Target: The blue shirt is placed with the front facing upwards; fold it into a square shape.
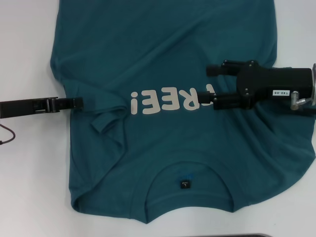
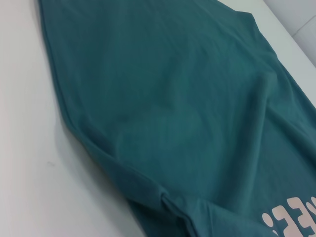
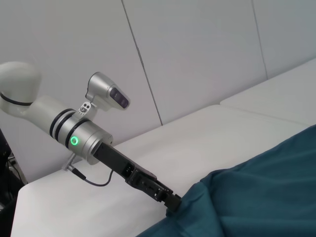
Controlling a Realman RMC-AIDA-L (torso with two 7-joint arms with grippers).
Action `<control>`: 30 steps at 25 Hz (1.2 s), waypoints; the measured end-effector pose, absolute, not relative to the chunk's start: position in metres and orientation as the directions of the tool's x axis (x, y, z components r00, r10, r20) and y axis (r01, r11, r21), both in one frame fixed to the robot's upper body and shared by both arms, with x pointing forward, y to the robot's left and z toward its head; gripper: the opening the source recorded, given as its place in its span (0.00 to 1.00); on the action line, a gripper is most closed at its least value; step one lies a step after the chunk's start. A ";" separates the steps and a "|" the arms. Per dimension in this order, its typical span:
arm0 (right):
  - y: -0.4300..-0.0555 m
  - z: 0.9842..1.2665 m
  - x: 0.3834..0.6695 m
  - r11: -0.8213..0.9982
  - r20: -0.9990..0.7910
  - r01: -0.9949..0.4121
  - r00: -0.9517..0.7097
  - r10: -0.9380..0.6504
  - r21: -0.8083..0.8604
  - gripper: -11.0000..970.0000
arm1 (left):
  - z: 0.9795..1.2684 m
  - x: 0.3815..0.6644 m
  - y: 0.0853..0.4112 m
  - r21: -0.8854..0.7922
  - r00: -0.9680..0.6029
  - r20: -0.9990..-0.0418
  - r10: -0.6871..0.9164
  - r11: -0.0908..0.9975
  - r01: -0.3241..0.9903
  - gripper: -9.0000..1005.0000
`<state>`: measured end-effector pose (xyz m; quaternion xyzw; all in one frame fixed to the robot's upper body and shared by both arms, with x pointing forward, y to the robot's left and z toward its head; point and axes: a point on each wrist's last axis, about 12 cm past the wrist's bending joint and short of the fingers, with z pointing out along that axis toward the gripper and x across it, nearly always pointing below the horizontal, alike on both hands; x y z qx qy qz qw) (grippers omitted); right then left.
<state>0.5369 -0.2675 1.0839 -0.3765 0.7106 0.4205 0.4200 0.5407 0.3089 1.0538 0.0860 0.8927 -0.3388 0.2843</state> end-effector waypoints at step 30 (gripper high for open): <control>-0.269 1.083 0.534 0.359 -0.919 -0.892 -0.353 -0.177 0.273 0.94 | 1.069 0.564 0.275 -0.609 -0.826 -0.560 -0.062 0.707 0.360 0.04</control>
